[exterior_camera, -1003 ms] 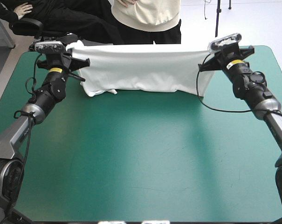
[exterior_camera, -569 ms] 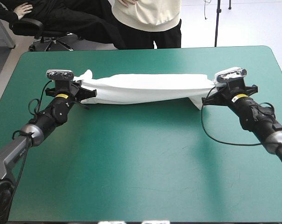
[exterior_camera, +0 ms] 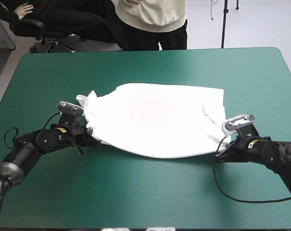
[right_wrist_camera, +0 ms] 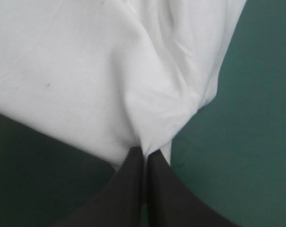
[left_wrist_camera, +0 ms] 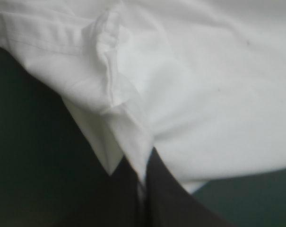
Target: Fold the cloth
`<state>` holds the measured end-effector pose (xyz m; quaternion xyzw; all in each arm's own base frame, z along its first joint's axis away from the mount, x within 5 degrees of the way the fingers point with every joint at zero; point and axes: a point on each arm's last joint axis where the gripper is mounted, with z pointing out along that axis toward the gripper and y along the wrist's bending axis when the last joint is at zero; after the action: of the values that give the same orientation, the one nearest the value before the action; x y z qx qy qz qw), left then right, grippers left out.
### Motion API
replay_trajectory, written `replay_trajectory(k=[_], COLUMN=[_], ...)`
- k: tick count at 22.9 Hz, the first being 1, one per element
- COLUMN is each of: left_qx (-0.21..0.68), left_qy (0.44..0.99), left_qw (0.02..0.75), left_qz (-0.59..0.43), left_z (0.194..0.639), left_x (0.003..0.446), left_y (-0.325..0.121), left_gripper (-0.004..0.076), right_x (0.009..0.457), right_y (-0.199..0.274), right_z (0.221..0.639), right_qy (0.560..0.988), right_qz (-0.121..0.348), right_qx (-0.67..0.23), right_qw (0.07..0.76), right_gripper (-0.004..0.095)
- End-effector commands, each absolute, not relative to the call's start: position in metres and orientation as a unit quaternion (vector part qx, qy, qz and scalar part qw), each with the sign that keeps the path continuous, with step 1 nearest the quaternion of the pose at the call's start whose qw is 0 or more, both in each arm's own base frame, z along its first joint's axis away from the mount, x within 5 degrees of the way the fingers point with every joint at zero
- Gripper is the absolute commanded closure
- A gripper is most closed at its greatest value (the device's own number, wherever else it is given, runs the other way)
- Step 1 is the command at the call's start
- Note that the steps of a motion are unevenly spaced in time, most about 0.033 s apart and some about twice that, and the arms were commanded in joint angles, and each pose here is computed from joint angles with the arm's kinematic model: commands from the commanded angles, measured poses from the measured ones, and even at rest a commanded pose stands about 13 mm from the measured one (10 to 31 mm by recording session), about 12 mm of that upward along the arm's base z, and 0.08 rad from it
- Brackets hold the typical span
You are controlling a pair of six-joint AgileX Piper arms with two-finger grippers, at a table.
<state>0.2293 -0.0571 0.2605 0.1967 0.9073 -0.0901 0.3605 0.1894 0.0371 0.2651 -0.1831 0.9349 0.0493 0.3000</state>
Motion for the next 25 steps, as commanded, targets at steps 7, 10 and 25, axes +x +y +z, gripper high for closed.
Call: replay_trajectory(k=[7,10,25], left_qx=[0.198,0.195,0.217], left_qy=[0.952,0.954,0.945], left_qw=[0.219,0.208,0.206], left_qz=[-0.084,-0.088,-0.132], left_z=[0.234,0.233,0.240], left_x=[0.194,0.193,0.189], left_y=[-0.050,-0.050,-0.058], left_gripper=[0.0741,0.0741,0.0377], right_x=[0.163,0.163,0.162], right_y=[0.036,0.038,0.038], right_z=[0.243,0.243,0.271], right_qy=[0.960,0.960,0.942], right_qz=[0.068,0.077,0.075], right_qx=[-0.190,-0.185,-0.187], right_qw=[0.196,0.196,0.269], right_gripper=[0.0925,0.0925,0.0393])
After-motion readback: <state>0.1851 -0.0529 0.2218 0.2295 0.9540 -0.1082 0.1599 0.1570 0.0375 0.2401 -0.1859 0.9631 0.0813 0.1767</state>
